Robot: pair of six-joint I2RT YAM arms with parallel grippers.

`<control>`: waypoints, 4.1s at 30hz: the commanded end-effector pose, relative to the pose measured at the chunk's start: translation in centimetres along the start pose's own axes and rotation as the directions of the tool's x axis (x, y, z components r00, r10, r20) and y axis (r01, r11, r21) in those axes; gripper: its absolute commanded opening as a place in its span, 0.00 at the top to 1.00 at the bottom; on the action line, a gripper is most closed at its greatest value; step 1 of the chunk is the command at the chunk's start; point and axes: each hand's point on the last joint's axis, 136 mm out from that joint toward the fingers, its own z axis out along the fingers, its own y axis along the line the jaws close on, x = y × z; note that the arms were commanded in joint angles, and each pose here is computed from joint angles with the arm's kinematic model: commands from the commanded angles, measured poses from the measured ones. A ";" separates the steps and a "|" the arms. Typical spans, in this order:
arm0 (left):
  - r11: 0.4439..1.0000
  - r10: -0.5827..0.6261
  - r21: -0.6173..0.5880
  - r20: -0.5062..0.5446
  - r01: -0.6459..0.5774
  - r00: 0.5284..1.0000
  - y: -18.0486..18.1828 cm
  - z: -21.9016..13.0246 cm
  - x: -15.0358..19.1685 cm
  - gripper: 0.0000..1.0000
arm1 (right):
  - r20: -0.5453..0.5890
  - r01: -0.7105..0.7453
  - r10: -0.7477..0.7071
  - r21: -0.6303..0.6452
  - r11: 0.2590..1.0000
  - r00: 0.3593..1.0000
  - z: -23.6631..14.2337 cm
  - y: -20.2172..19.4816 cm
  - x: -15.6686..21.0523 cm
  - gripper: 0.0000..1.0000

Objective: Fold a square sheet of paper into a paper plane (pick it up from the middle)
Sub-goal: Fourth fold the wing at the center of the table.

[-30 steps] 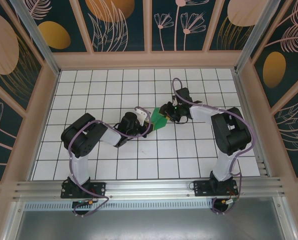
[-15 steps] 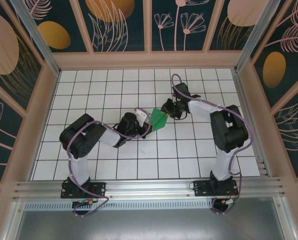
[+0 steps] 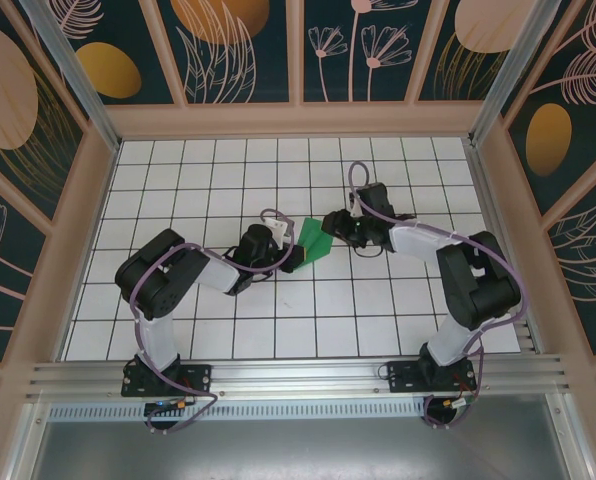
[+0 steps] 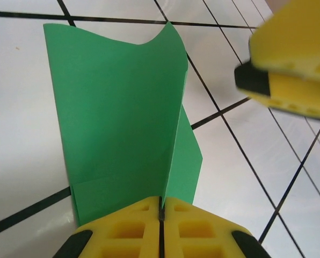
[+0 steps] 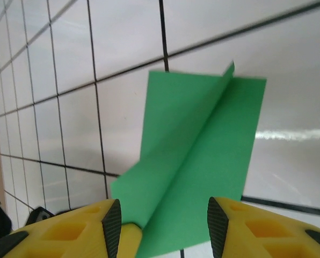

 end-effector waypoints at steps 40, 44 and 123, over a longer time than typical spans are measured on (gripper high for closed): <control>0.927 -0.375 -0.016 0.017 0.375 0.927 2.2 -0.6 0.1 0.90 | -0.116 0.038 -0.037 0.011 0.999 0.993 5.8 0.7 2.4 0.55; 0.923 -0.384 -0.023 0.039 0.385 0.923 2.5 -1.1 -0.1 0.90 | -0.128 0.028 -0.024 0.032 0.999 0.992 6.2 0.1 2.6 0.53; 0.954 -0.286 -0.111 -0.067 0.278 0.956 3.5 -0.2 -0.9 0.64 | -0.180 0.000 0.082 0.416 0.909 0.980 8.1 -6.3 6.0 0.46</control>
